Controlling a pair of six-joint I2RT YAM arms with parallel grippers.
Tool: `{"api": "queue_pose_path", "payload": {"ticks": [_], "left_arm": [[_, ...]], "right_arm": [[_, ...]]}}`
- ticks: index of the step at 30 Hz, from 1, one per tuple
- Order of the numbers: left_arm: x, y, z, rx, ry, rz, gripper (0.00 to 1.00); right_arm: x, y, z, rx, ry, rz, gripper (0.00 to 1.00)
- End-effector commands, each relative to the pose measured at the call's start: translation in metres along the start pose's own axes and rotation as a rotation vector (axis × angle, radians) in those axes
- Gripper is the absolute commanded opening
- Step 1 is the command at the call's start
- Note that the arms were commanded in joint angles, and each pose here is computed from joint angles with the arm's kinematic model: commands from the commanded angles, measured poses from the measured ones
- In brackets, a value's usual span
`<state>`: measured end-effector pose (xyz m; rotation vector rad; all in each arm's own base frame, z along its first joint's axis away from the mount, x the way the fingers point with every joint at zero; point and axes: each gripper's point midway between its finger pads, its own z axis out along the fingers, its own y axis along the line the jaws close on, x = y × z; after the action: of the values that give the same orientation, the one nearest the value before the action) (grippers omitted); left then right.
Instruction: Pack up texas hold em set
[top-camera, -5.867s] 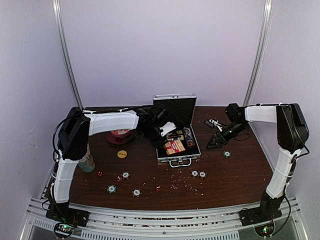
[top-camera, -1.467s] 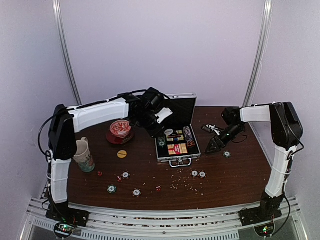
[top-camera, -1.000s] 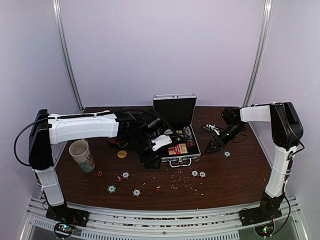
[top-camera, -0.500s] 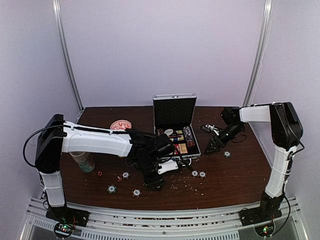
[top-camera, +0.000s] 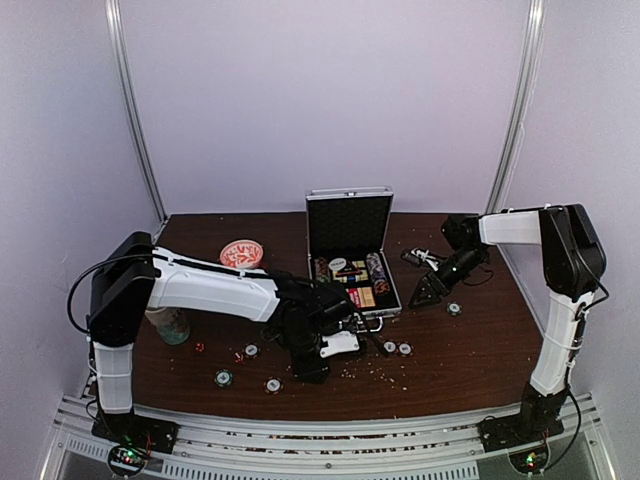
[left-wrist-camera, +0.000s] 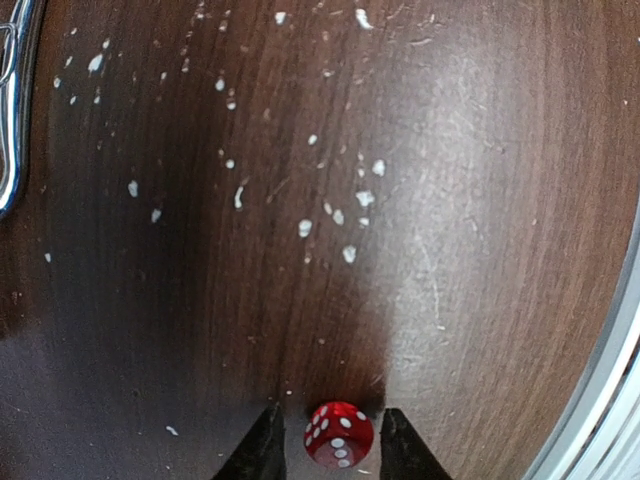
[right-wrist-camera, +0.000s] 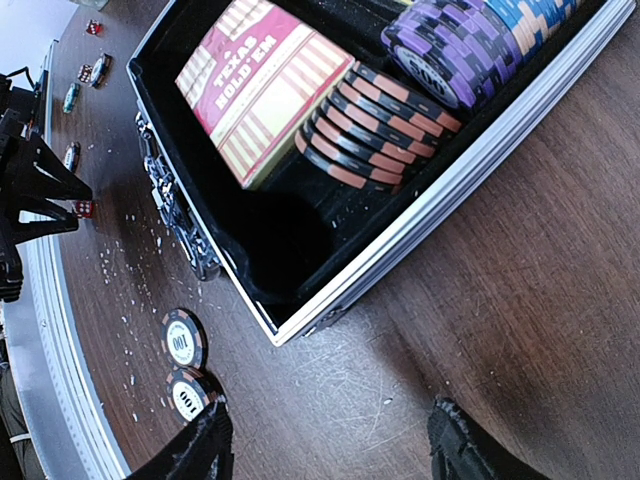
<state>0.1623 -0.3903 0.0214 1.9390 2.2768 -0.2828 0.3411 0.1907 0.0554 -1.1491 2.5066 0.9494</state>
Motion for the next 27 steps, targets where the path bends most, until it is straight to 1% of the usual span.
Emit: {"api": "queue_pose_path", "payload": {"ticks": [1,8,10,13,15,18,23,27], "left_arm": [[0.000,0.002,0.007,-0.005,-0.002,0.021,0.30],[0.008,0.001,0.010,-0.005,0.018,0.014,0.21],[0.009,0.002,0.009,-0.009,0.022,0.009,0.16],[0.005,0.003,0.003,-0.017,0.012,-0.001,0.14],[-0.008,0.007,-0.008,-0.034,-0.025,-0.008,0.12],[-0.034,0.025,-0.033,-0.109,-0.114,-0.052,0.11],[-0.080,0.072,-0.068,-0.207,-0.288,-0.172,0.12],[-0.106,0.111,-0.080,-0.285,-0.367,-0.253,0.12]], "right_arm": [[-0.006,0.002,-0.003,0.012,-0.003,-0.020,0.68],[-0.006,0.002,-0.004,0.012,-0.003,-0.019,0.68],[-0.006,0.002,-0.004,0.012,-0.004,-0.020,0.68],[-0.007,0.003,-0.004,0.010,-0.006,-0.018,0.68],[-0.007,0.003,-0.004,0.006,-0.007,-0.017,0.68],[-0.008,0.004,-0.005,0.008,-0.011,-0.022,0.68],[-0.008,0.004,-0.005,0.006,-0.012,-0.022,0.68],[-0.008,0.005,-0.005,0.003,-0.011,-0.021,0.68]]}}
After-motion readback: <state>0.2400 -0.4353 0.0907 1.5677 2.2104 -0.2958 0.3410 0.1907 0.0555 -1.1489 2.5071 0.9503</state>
